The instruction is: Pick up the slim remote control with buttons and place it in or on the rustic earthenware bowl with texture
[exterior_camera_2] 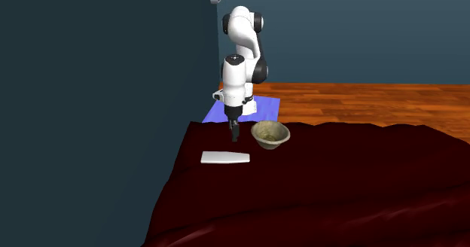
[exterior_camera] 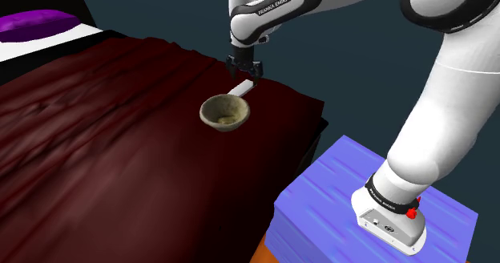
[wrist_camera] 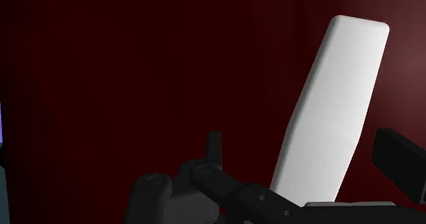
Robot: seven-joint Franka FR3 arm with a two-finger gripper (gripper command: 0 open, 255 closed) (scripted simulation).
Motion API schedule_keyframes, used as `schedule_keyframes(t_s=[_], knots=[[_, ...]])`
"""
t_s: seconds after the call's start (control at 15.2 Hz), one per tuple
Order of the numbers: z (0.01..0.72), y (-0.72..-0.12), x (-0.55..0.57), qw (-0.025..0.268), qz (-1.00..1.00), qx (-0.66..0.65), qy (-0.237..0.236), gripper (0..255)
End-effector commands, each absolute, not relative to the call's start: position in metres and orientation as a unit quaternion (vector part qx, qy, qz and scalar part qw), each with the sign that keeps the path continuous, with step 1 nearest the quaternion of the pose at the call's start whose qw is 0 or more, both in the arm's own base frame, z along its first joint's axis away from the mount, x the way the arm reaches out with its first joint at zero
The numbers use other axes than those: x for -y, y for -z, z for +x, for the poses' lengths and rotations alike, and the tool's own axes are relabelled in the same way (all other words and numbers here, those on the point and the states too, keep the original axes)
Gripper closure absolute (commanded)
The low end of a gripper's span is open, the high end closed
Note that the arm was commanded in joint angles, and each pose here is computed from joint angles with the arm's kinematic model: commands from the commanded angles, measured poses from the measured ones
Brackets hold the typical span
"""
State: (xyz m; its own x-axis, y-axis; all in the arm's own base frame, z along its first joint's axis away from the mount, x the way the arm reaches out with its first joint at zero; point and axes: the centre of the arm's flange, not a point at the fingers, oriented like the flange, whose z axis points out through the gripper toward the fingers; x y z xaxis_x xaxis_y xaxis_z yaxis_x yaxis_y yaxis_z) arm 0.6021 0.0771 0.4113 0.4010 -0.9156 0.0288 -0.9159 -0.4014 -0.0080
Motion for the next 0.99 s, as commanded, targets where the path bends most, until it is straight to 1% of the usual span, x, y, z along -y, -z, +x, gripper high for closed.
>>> schedule_keyframes(t_s=[0.0, 0.26, 0.73, 0.92], knots=[[0.627, -0.395, -0.071, 0.003, 0.817, 0.576, -0.011, 0], [0.665, -0.367, -0.061, -0.001, 0.783, 0.622, -0.005, 0], [0.665, -0.33, -0.061, -0.001, 0.783, 0.622, -0.005, 0], [0.665, -0.327, -0.061, -0.001, 0.783, 0.622, -0.005, 0]])
